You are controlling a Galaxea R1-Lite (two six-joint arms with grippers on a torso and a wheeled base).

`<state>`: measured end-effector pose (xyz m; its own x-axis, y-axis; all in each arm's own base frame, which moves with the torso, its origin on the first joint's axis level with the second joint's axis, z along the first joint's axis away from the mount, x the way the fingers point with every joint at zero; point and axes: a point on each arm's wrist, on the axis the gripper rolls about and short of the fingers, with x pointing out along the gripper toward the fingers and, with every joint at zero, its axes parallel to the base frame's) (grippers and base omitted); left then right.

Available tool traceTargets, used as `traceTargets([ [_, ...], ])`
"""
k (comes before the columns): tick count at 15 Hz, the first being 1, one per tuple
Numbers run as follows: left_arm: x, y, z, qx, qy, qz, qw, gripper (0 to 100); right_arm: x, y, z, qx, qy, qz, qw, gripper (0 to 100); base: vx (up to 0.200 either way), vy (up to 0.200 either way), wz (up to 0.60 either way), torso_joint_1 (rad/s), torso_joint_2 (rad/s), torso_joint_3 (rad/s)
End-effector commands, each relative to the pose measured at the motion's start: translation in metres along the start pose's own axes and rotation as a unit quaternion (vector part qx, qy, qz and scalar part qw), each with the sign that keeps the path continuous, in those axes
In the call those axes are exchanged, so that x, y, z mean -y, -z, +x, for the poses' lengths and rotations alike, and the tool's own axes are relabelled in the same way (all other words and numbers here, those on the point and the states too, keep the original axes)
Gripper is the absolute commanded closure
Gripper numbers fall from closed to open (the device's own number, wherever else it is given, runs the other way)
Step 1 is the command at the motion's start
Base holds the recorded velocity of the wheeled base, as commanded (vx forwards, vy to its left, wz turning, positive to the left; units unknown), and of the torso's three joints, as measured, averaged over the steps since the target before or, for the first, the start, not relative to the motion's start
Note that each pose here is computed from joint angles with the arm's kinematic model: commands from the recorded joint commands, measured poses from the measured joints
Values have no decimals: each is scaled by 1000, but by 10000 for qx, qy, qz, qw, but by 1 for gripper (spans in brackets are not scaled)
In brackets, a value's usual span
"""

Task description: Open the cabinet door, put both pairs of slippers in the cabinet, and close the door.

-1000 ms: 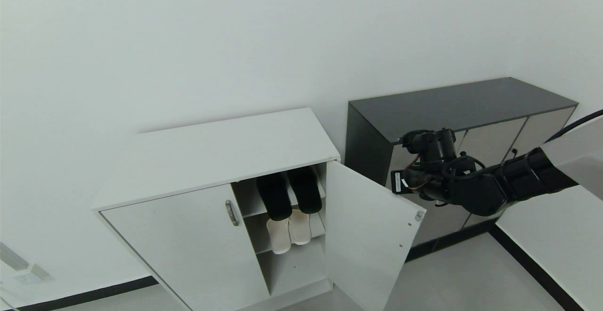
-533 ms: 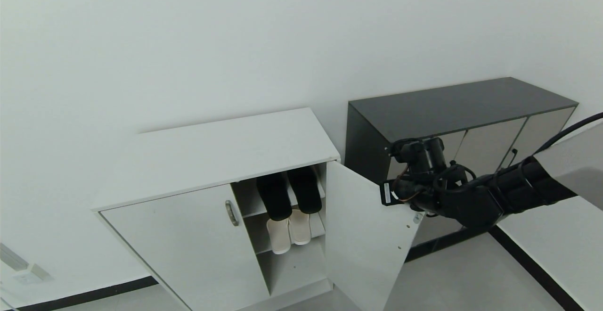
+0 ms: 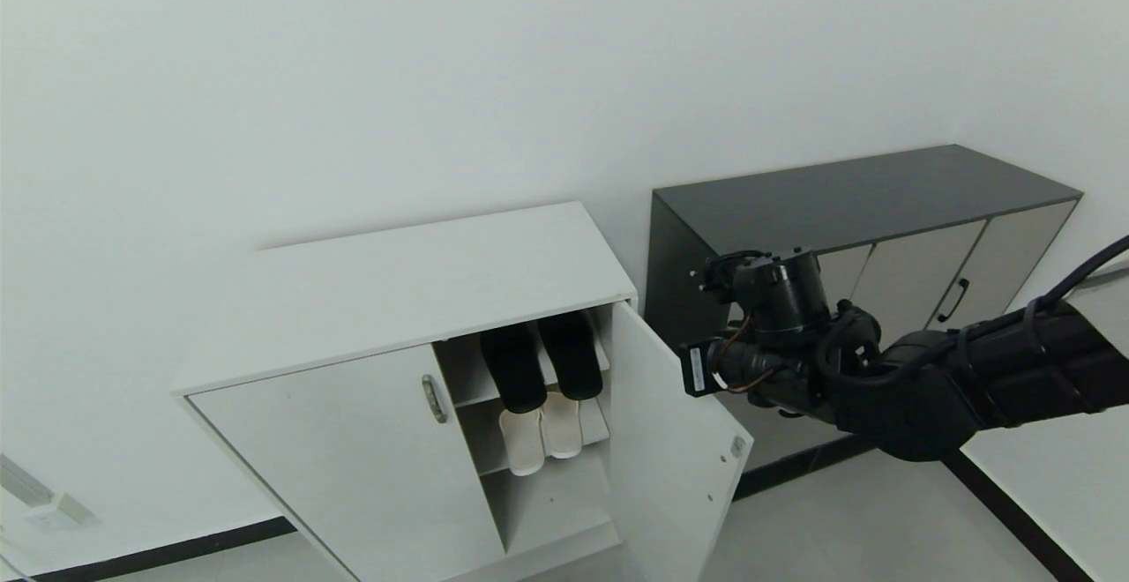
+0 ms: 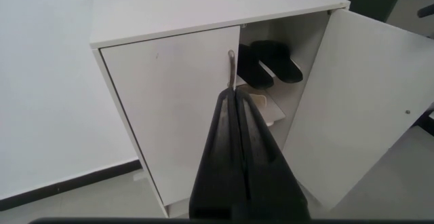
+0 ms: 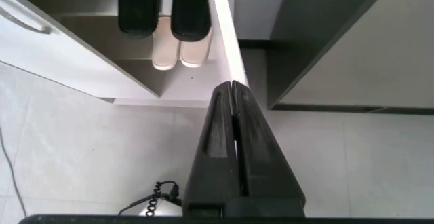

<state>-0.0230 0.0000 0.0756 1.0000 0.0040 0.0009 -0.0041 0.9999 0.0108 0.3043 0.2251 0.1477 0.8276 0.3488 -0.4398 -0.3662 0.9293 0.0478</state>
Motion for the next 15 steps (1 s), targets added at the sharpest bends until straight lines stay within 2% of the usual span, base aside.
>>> traceTargets([
  [1, 0, 0, 0, -4, -3, -1, 10000, 100, 8, -1, -4, 13, 81, 42, 10000, 100, 0, 0, 0, 0, 0, 0],
  [3, 0, 0, 0, -4, -10, -1, 10000, 100, 15, 3, -2, -49, 174, 75, 9998, 100, 0, 0, 0, 0, 0, 0],
  [8, 0, 0, 0, -12, -10, -31, 10000, 100, 17, 5, 0, -92, 209, 72, 9997, 100, -200, 0, 0, 5, 6, 2],
  [15, 0, 0, 0, -12, -10, -24, 10000, 100, 16, 29, 34, -262, 256, 20, 9993, 100, 0, 0, 0, 0, 0, 0],
])
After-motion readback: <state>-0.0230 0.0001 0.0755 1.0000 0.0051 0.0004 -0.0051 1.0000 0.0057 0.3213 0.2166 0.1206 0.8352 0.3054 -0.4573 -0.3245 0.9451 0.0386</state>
